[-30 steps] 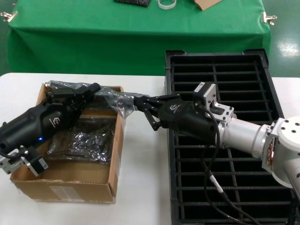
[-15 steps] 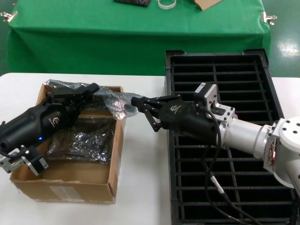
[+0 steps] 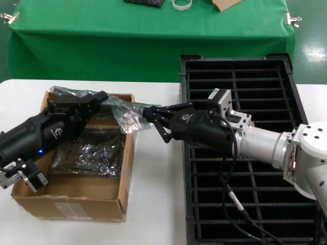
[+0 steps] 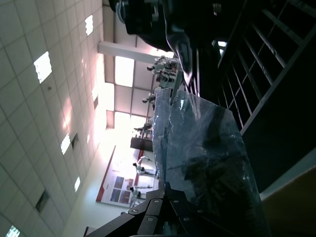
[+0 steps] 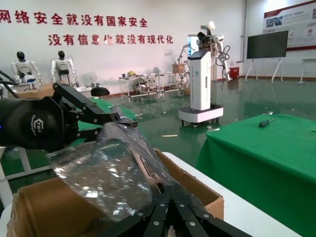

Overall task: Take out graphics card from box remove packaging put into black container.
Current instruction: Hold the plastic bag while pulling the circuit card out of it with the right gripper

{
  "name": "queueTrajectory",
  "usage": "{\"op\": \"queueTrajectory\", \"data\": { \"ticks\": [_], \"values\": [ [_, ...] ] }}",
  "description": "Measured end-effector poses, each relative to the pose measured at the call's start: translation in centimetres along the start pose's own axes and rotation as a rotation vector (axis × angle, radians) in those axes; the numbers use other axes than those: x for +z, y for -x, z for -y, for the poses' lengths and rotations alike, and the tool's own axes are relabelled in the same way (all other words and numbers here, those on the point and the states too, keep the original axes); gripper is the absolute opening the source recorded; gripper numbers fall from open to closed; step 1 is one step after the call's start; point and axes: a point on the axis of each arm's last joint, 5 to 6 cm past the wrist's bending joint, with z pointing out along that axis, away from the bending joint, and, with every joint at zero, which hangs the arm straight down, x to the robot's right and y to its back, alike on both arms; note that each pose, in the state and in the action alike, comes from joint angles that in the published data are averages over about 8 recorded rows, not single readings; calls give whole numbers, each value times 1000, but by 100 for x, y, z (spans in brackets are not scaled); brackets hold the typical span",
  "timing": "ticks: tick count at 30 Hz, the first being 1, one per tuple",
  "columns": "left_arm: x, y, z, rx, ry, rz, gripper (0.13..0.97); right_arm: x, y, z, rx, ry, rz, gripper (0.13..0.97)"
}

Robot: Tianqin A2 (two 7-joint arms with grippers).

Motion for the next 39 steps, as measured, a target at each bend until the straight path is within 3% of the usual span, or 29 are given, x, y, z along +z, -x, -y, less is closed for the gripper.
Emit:
{"op": "queueTrajectory", "data": {
  "ticks": [11, 22, 31, 39],
  "values": [
    [-10, 19, -17, 0, -28, -9, 139, 49, -46, -23, 3, 1, 13, 132],
    [123, 0, -1, -4, -6, 22, 139, 57, -55, -41, -1, 11, 37, 131],
    [179, -31, -10, 5, 16, 23, 139, 48, -44, -32, -7, 20, 59, 162],
    [156, -35, 33, -10, 1, 11, 139, 34, -36, -22, -12, 22, 68, 199]
  ]
}}
